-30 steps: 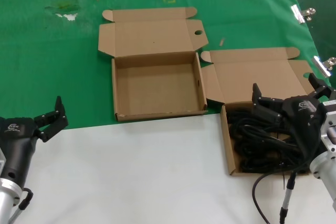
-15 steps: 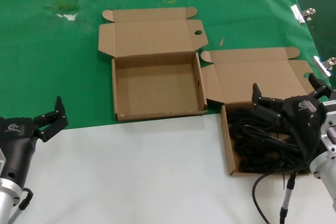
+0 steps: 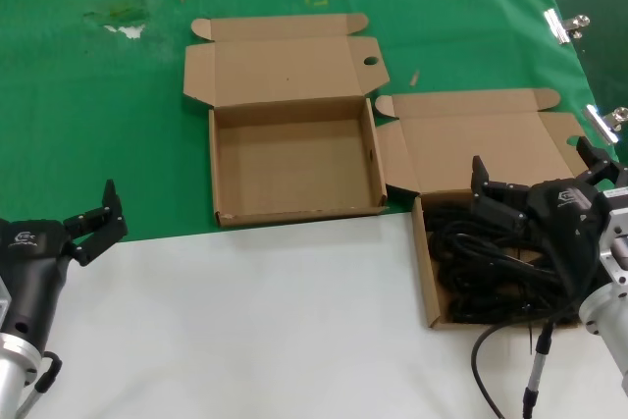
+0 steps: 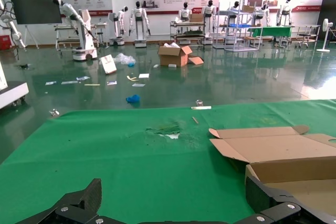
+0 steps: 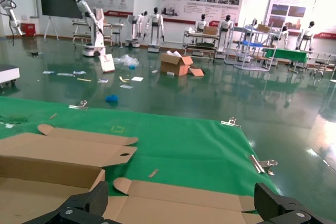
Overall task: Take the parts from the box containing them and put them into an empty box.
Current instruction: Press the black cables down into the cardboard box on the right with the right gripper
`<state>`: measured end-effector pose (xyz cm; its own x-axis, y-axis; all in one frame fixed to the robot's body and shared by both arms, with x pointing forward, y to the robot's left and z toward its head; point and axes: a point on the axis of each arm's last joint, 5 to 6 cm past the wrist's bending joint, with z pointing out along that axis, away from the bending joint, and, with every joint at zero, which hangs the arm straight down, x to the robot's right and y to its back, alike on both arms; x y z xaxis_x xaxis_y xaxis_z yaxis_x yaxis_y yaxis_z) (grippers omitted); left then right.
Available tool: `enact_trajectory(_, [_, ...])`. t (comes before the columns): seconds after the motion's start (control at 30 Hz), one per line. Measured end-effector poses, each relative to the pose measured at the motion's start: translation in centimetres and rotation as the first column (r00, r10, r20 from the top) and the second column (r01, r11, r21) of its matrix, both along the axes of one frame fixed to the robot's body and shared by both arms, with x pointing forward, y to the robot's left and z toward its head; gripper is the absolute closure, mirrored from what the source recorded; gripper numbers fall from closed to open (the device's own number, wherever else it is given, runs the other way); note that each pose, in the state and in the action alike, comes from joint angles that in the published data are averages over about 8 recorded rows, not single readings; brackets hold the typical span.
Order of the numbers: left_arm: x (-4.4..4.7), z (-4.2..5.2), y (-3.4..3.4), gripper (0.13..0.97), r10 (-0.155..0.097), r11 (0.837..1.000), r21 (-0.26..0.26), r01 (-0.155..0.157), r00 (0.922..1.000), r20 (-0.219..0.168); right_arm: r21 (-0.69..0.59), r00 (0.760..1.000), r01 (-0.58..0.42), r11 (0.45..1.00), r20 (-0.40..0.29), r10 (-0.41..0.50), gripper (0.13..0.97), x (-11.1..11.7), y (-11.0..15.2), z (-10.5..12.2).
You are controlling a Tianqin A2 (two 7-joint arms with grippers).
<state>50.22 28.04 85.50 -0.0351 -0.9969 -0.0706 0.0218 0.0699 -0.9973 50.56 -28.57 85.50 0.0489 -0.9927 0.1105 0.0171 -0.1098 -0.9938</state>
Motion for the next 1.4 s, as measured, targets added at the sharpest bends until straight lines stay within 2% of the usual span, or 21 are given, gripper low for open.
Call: enact_trajectory(1.4, [0.00,0.00,0.00,0.132,0.000,1.000,0.000,0.000,1.0000,0.000,0.000,1.000,0.000,1.000,0.000,0.000,0.130,0.00,0.00,0.00])
